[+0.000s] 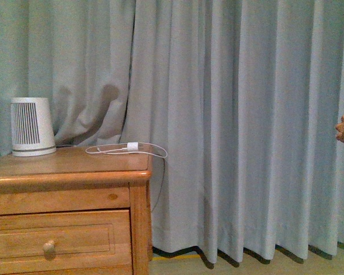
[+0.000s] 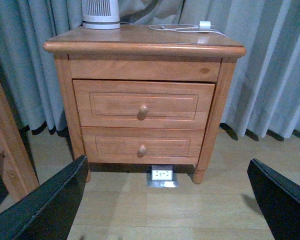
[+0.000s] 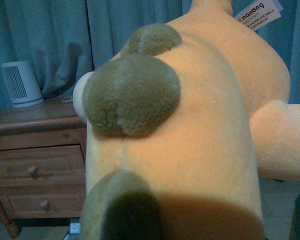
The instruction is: Put away toys
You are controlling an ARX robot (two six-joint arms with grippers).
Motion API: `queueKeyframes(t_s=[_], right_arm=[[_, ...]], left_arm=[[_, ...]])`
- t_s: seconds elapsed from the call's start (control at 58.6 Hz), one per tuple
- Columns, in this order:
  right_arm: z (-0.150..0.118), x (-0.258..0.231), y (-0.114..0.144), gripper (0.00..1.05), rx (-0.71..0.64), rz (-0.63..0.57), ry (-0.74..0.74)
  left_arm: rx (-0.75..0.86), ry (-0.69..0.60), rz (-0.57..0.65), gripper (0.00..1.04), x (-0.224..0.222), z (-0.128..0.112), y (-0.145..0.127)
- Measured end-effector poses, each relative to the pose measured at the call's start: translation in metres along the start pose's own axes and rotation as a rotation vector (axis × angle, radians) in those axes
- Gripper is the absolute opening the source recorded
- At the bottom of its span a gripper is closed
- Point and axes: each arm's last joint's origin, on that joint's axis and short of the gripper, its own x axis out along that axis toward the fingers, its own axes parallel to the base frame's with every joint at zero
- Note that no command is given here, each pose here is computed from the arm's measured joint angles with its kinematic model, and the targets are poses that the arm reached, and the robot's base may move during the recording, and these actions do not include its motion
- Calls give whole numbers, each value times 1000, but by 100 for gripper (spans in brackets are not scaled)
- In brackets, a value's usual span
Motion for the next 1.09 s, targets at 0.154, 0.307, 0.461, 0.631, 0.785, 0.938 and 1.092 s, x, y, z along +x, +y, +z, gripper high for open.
queueKeyframes(t_s=[0.154,0.307,0.461,0.631,0.785,0.938,1.092], right_arm=[[0,0,0,17,0,4,0],[0,0,0,17,0,10,1],[0,0,0,17,0,-3,0],[0,0,0,17,0,-4,-1],[0,0,0,17,0,-1,-1],[0,0,0,17,0,-1,0],[0,0,0,17,0,0,-1]], left_arm=[[0,0,1,99,0,0,0],[0,0,5,99,0,0,0],[0,0,-1,99,0,0,0],[0,0,0,99,0,0,0],[0,0,0,99,0,0,0],[0,0,0,99,0,0,0],[0,0,0,99,0,0,0]])
